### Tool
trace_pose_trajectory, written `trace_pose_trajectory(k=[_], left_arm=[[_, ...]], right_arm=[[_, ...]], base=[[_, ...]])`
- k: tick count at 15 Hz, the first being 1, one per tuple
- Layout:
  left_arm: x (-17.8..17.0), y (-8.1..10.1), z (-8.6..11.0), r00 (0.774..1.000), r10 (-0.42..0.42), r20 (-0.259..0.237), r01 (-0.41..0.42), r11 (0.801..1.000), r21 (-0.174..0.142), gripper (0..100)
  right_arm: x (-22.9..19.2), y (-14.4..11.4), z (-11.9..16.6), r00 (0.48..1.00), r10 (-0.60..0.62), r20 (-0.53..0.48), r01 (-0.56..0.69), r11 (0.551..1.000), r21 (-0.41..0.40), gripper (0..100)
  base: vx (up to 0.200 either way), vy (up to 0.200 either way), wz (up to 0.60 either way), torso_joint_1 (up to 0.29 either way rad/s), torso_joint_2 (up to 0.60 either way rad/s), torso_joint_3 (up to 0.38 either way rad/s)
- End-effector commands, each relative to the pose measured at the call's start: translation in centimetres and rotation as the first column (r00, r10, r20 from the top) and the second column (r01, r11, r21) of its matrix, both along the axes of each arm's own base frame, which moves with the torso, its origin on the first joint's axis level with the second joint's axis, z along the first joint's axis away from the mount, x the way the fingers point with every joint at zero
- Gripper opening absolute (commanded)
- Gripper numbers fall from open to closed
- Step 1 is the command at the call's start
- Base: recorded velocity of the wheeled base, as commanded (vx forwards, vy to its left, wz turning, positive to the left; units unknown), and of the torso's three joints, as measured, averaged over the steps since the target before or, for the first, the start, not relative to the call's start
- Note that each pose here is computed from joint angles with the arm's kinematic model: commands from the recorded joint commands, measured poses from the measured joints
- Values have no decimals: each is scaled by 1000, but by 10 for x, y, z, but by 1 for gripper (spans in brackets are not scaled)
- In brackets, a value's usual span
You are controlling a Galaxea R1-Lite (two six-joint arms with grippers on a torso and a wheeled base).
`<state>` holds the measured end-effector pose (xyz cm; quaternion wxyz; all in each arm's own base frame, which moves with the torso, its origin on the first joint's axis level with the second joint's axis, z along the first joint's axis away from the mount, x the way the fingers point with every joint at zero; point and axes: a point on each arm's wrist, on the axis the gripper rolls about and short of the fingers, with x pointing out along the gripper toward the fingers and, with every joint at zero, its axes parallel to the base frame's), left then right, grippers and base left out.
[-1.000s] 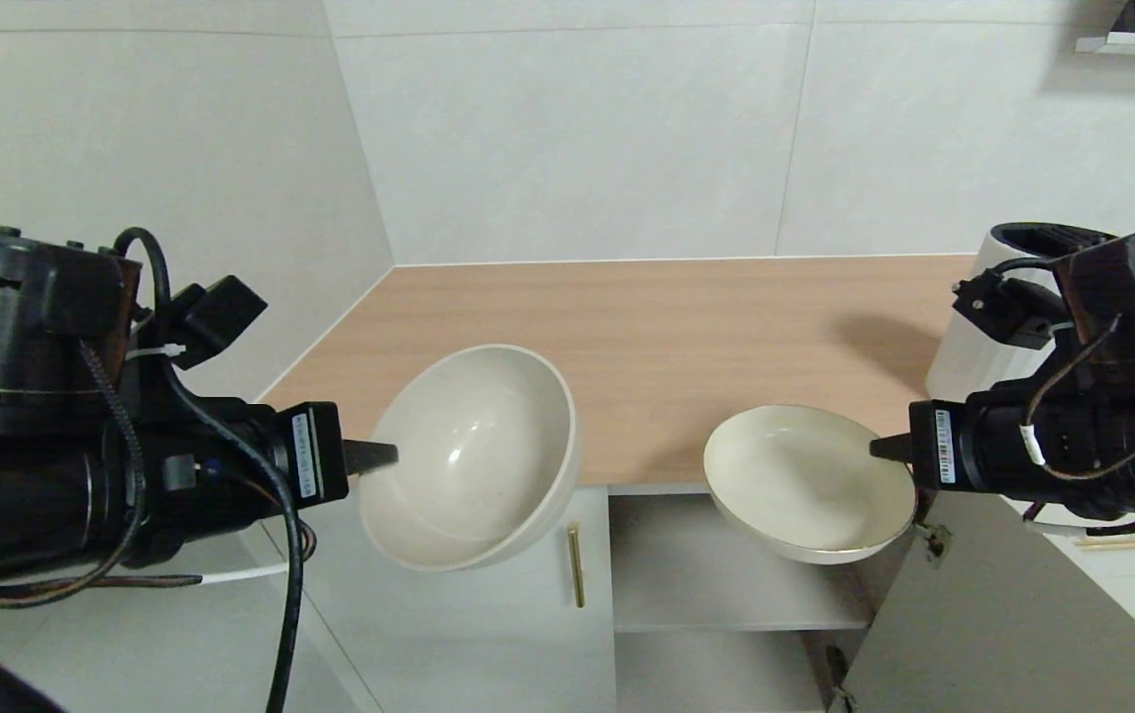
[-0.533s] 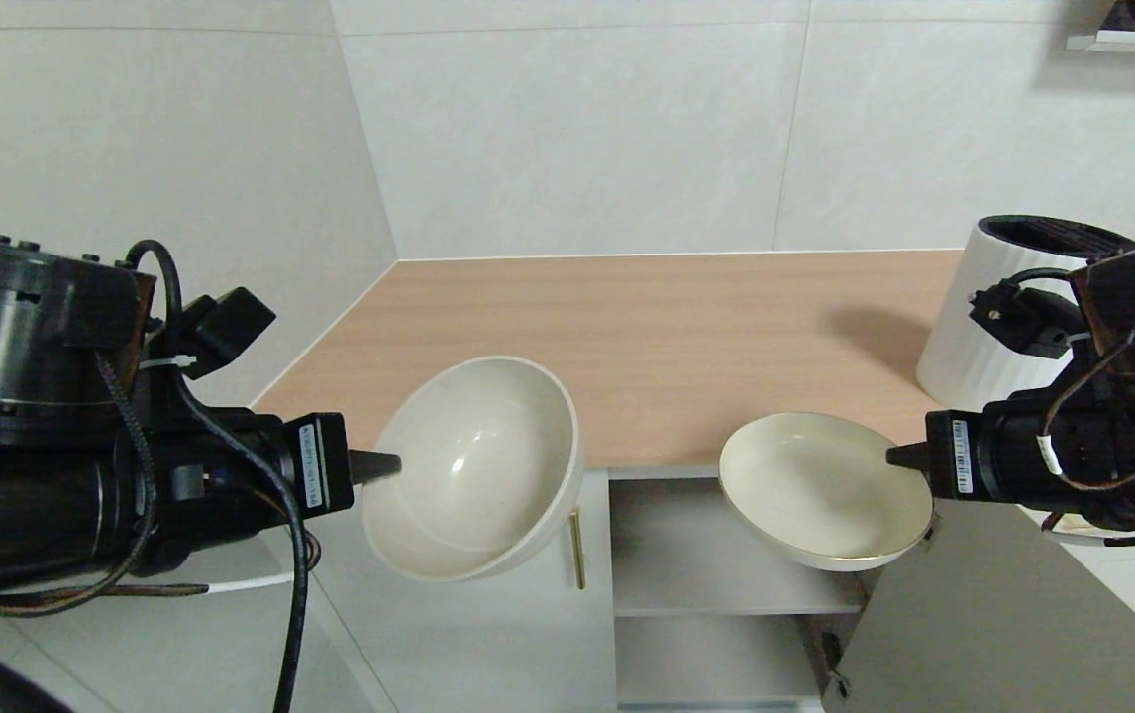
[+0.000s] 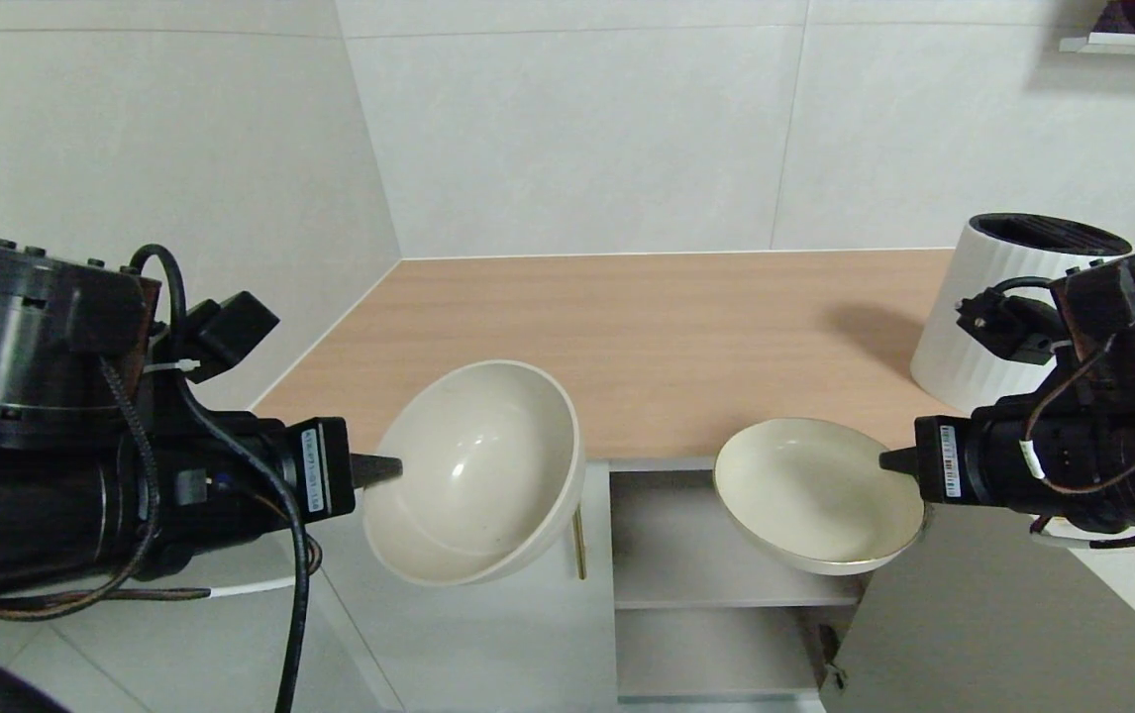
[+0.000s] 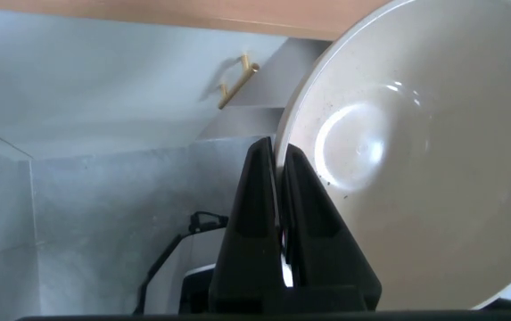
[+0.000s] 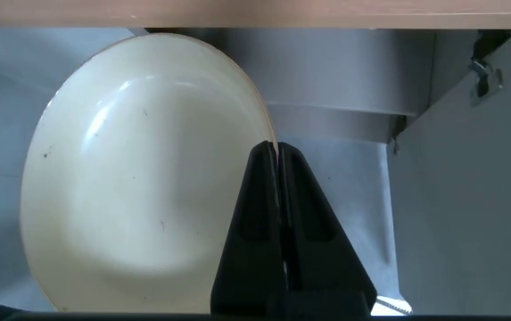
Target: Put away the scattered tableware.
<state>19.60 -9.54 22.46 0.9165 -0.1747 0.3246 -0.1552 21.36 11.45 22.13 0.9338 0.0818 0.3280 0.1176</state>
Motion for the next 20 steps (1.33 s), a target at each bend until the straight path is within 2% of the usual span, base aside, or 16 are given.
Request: trace_pose_trajectory(k=[1, 8, 20], left_arm=[[0, -1, -2, 1000, -9, -5, 9, 1000, 7, 0], [-1, -2, -4, 1000, -18, -10, 18, 1000, 19, 0], [-1, -2, -5, 1000, -20, -9, 20, 1000, 23, 0]], right_arm=[[4, 2, -5, 1000, -1, -17, 1, 1000, -10, 0], [6, 3, -9, 1000, -3, -31, 3, 1000, -18, 0], [8, 4, -12, 999, -2, -41, 1, 1000, -23, 0]], base=[[0, 0, 0, 0, 0, 0], [0, 0, 0, -29, 66, 40], [0, 0, 0, -180, 460, 283]])
